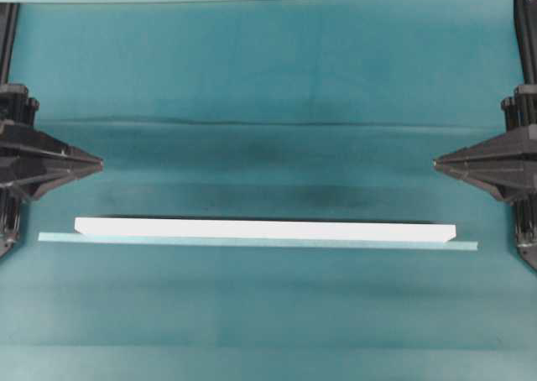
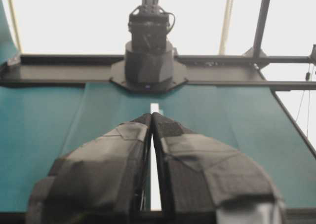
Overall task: Lift a wooden board with both hands.
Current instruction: 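Lower both grippers over the two ends of the white board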
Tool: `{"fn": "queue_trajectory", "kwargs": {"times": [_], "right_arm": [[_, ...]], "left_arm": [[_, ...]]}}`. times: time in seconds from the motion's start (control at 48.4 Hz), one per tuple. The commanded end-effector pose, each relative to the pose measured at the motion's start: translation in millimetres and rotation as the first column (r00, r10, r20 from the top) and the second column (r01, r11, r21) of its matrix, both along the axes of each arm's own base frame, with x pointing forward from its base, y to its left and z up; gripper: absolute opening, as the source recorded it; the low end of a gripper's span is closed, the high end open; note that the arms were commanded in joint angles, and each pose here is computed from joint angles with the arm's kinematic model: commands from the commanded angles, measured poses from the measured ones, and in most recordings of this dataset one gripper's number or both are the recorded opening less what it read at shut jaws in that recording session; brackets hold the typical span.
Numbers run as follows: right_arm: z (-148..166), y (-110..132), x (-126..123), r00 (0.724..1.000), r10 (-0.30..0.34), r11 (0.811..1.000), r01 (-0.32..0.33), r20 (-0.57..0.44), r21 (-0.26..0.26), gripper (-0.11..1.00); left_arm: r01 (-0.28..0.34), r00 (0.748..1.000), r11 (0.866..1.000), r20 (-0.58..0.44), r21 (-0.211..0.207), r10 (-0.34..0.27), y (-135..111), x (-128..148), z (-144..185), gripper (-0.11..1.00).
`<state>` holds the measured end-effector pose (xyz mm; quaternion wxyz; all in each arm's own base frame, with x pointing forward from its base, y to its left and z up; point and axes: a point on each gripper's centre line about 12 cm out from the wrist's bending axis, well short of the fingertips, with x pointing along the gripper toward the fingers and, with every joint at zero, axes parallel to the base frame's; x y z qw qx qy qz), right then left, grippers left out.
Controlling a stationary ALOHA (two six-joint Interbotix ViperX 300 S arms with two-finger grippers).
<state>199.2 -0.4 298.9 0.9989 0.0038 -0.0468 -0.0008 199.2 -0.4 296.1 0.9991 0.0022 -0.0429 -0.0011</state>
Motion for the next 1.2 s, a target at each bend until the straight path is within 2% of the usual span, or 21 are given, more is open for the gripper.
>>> {"fn": "queue_trajectory", "kwargs": {"times": [0.0, 0.062, 0.145, 0.206, 0.33, 0.454, 0.599, 0.743, 0.929, 1.032, 1.135, 1.177], "right_arm": [[5.7, -3.4, 4.8, 1.0, -0.016, 0.999, 0.015, 0.006, 0.029, 0.1], [7.9, -6.8, 9.5, 0.999, -0.032, 0.994, 0.034, -0.022, 0.107, 0.12], [6.4, -10.4, 16.1, 0.996, -0.043, 0.983, 0.057, -0.084, 0.176, 0.01], [4.1, -10.4, 19.7, 0.99, -0.038, 0.98, 0.063, -0.132, 0.188, 0.0], [1.8, -9.5, 24.3, 0.977, -0.025, 0.975, 0.07, -0.21, 0.212, 0.0], [3.8, -8.5, 31.0, 0.963, -0.01, 0.965, 0.08, -0.27, 0.25, 0.0], [-3.3, -7.3, 40.9, 0.908, 0.014, 0.952, 0.116, -0.419, 0.283, 0.0], [-8.8, -5.4, 54.5, 0.837, 0.036, 0.951, 0.139, -0.546, 0.276, 0.0], [-14.2, -4.9, 72.8, 0.753, 0.053, 0.95, 0.163, -0.655, 0.265, 0.0], [-17.5, -4.5, 82.7, 0.709, 0.061, 0.951, 0.173, -0.703, 0.257, 0.0], [-24.4, -4.5, 91.2, 0.658, 0.066, 0.954, 0.18, -0.75, 0.241, 0.0], [-29.3, -4.8, 93.4, 0.626, 0.065, 0.956, 0.185, -0.777, 0.229, 0.0]], "left_arm": [[0.0, 0.999, 0.999, -0.04, -0.054, -0.002, 0.5, 17.0, 4.8, 0.14], [-0.003, 0.997, 0.998, -0.075, -0.069, -0.003, 1.0, 25.4, 6.4, 0.14], [-0.006, 0.994, 0.997, -0.106, -0.078, -0.002, 1.4, 33.9, 9.8, 0.03], [-0.007, 0.993, 0.997, -0.115, -0.078, -0.002, 1.5, 37.9, 13.8, -0.01], [-0.01, 0.99, 0.997, -0.142, -0.078, -0.001, 1.6, 44.4, 21.2, -0.01], [-0.023, 0.973, 0.997, -0.23, -0.071, 0.007, 3.1, 48.6, 25.0, -0.01], [-0.046, 0.939, 0.997, -0.343, -0.064, 0.022, 6.6, 52.4, 26.0, -0.01], [-0.056, 0.889, 0.997, -0.456, -0.054, 0.025, 7.5, 57.7, 20.6, -0.01], [-0.067, 0.819, 0.997, -0.573, -0.05, 0.026, 7.9, 59.6, 10.6, -0.01], [-0.065, 0.767, 0.997, -0.641, -0.046, 0.02, 6.0, 59.5, 3.9, -0.01], [-0.067, 0.7, 0.997, -0.713, -0.037, 0.02, 5.9, 58.6, -6.6, -0.01], [-0.067, 0.682, 0.997, -0.731, -0.035, 0.021, 5.9, 58.9, -9.5, -0.01]]}}
